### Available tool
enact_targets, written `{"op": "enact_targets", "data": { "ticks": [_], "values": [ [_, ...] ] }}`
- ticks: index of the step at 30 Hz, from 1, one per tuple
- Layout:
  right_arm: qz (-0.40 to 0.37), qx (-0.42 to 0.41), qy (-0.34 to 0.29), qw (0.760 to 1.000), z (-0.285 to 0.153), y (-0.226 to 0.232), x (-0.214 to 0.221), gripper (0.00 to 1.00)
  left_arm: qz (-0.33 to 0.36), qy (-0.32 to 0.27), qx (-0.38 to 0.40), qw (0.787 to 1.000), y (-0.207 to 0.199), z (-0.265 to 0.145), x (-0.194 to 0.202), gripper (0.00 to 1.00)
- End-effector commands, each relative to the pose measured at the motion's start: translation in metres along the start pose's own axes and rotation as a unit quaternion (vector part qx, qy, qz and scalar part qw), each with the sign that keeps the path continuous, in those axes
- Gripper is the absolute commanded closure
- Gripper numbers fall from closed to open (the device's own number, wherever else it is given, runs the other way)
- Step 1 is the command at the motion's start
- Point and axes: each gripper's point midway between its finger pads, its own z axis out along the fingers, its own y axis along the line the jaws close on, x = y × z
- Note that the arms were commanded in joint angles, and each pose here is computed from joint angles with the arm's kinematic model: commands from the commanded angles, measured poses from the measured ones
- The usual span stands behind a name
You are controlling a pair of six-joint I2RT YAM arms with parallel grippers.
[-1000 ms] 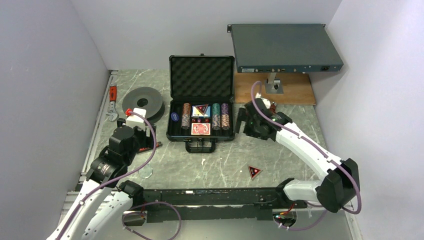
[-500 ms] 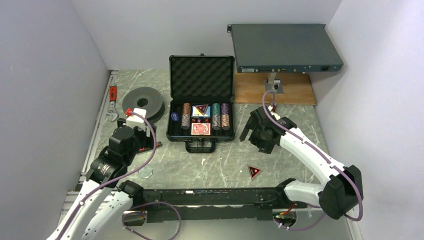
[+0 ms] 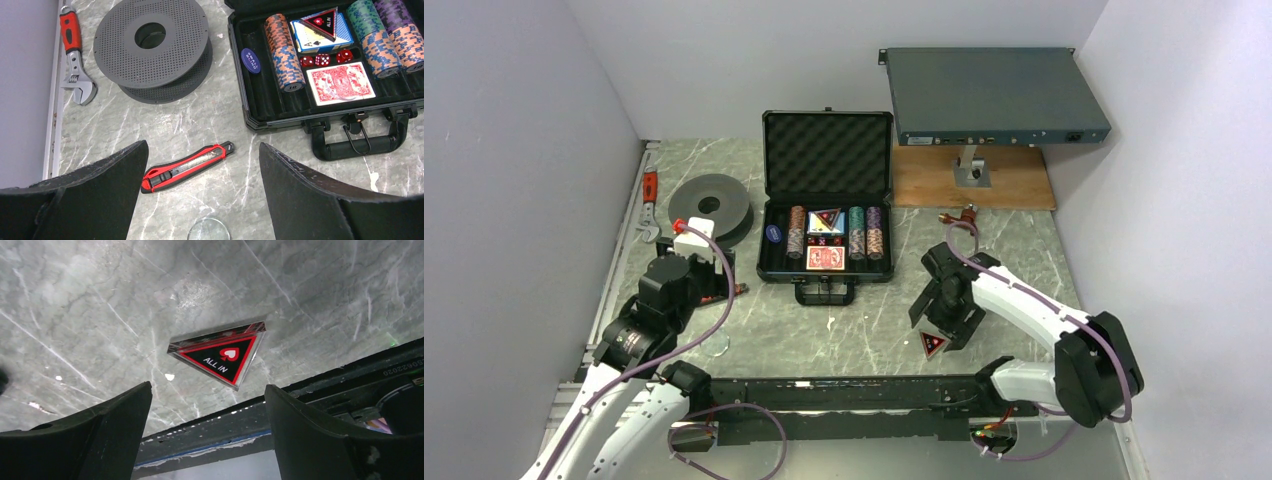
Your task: Pack up texas hold em set
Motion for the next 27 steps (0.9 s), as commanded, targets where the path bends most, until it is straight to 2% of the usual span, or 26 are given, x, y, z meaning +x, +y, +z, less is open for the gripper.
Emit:
{"op": "enact_targets", "data": {
  "ticks": [1, 9, 16, 27],
  "values": [
    [0.029, -0.04, -0.005, 0.999, -0.011, 0.011, -0.001, 0.12, -0.001, -0.023, 0.005, 1.0, -0.001, -0.001, -0.012, 0.13],
    [0.059, -0.054, -0.009, 0.997, -0.006, 0.007, 0.002, 0.03, -0.002, -0.022, 0.004, 1.0, 0.0, -0.001, -0.011, 0.13],
    [0.067, -0.057, -0.022, 0.996, 0.005, 0.004, -0.002, 0.1, -0.002, -0.021, 0.002, 1.0, 0.0, -0.001, -0.011, 0.13],
    [0.063, -0.061, -0.026, 0.996, 0.013, 0.007, -0.004, 0.11, -0.002, -0.02, 0.003, 1.0, 0.0, 0.0, -0.011, 0.13]
  ]
}}
